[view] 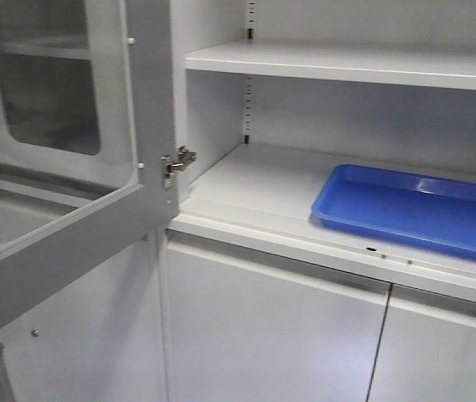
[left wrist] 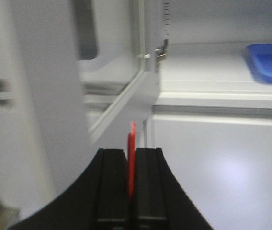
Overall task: Sort red and green spoons into left cabinet
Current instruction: 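Drive up to the open cabinet shelf holding the blue tray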
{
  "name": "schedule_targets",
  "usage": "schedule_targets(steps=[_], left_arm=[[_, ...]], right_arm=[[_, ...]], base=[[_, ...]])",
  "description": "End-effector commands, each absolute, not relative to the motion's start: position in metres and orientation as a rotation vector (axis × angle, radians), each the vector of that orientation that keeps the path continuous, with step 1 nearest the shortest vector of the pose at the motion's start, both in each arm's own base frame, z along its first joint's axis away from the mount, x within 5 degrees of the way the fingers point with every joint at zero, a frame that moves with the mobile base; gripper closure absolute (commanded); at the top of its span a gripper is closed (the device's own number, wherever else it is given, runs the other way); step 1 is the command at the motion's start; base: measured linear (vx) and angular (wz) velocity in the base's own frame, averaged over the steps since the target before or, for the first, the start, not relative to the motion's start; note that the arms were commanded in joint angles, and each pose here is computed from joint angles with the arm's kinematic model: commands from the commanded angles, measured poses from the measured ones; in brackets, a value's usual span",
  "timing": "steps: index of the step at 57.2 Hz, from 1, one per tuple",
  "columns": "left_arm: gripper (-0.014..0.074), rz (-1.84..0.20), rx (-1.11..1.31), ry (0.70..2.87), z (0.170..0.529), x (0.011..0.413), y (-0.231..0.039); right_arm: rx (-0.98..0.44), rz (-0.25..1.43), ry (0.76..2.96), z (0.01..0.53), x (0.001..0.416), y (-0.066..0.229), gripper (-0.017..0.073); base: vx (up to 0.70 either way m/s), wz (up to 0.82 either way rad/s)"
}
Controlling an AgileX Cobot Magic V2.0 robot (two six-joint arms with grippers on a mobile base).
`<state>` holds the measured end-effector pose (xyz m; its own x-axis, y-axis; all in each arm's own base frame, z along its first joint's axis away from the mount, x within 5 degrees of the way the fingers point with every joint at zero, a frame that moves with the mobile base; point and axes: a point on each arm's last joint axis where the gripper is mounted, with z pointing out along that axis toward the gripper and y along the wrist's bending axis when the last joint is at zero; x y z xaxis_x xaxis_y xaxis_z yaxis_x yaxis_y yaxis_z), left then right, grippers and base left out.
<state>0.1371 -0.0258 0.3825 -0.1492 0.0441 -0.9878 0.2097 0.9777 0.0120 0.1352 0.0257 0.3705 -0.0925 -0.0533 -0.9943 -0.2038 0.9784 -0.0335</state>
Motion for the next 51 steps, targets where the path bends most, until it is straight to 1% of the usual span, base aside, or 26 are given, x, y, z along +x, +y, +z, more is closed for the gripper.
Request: schedule_targets(steps=[1, 16, 26, 38, 51], left_arm=[[0.0594, -0.158, 0.160, 1.610, 0.3993, 0.1362, -0.0252], [0.0594, -0.158, 0.160, 1.610, 0.3993, 0.1362, -0.0252], [0.0594, -0.158, 0.160, 1.610, 0.3993, 0.1362, -0.0252], [0.0594, -0.158, 0.160, 1.610, 0.3993, 0.1362, -0.0252], [0.0594, -0.158, 0.160, 1.610, 0.3993, 0.1362, -0.0252]], right_arm=[[-0.181, 0.107, 1.548, 0.3886, 0.1337, 0.0237, 0.0564], [-0.181, 0.107, 1.548, 0.3886, 0.1337, 0.0237, 0.0564], [-0.181, 0.107, 1.548, 0.3886, 0.1337, 0.0237, 0.0564], [-0.181, 0.107, 1.548, 0.3886, 0.1337, 0.0237, 0.0564], [-0.181, 0.107, 1.548, 0.3886, 0.1337, 0.0237, 0.0564]], base=[[0.25, -0.61], [0.23, -0.57], [0.22, -0.40], [0.23, -0.17], [0.23, 0.06]])
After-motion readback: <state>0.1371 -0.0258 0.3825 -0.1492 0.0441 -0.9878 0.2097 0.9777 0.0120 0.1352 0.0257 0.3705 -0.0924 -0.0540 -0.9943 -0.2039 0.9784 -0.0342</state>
